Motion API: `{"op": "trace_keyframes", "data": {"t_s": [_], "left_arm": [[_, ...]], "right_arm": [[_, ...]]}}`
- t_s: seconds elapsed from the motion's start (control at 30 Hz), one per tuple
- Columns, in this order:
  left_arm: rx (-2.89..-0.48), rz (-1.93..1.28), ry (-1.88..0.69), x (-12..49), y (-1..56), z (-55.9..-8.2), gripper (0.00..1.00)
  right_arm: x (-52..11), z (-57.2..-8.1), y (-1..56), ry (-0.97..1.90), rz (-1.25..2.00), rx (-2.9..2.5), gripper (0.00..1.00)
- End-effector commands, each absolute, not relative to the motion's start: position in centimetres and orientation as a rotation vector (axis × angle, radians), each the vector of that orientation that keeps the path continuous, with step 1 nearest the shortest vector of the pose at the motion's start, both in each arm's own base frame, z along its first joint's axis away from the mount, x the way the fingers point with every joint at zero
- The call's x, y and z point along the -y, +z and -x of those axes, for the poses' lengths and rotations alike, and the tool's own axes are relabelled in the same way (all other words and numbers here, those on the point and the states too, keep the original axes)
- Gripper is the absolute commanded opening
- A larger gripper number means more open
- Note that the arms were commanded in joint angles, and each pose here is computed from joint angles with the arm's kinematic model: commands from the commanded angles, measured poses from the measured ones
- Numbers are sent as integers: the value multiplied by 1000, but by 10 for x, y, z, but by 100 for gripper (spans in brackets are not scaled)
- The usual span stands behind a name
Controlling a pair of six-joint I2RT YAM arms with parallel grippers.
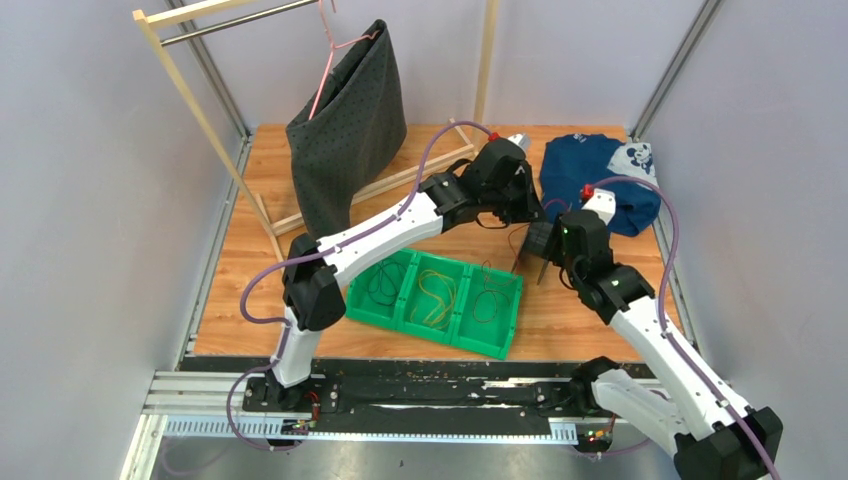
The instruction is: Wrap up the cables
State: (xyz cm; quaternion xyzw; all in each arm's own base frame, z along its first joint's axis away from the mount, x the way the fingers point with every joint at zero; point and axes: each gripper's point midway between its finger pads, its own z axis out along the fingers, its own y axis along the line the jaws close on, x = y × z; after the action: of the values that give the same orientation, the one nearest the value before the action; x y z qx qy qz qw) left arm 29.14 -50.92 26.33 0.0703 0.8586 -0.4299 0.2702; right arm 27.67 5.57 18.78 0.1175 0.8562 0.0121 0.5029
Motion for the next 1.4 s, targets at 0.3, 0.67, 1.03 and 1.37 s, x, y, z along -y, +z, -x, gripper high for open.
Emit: {"op": "trace_keyframes", "data": {"t_s": [0.3, 0.67, 1.03, 1.37], "left_arm": [[-2304, -172, -1212, 513, 267, -298, 0], [-2311, -162, -1214, 512, 263, -302, 0], [-2319, -165, -1215, 513, 257, -303, 0], [-2251, -183, -1281, 515, 270, -323, 21]], "right_arm": [[-57, -282, 175, -24, -335, -2064, 40], [-55, -290, 182, -83, -254, -2045, 23], [-60, -297, 186, -63, -223, -2019, 1], [-59, -289, 212, -19, -138, -2005, 1]]}}
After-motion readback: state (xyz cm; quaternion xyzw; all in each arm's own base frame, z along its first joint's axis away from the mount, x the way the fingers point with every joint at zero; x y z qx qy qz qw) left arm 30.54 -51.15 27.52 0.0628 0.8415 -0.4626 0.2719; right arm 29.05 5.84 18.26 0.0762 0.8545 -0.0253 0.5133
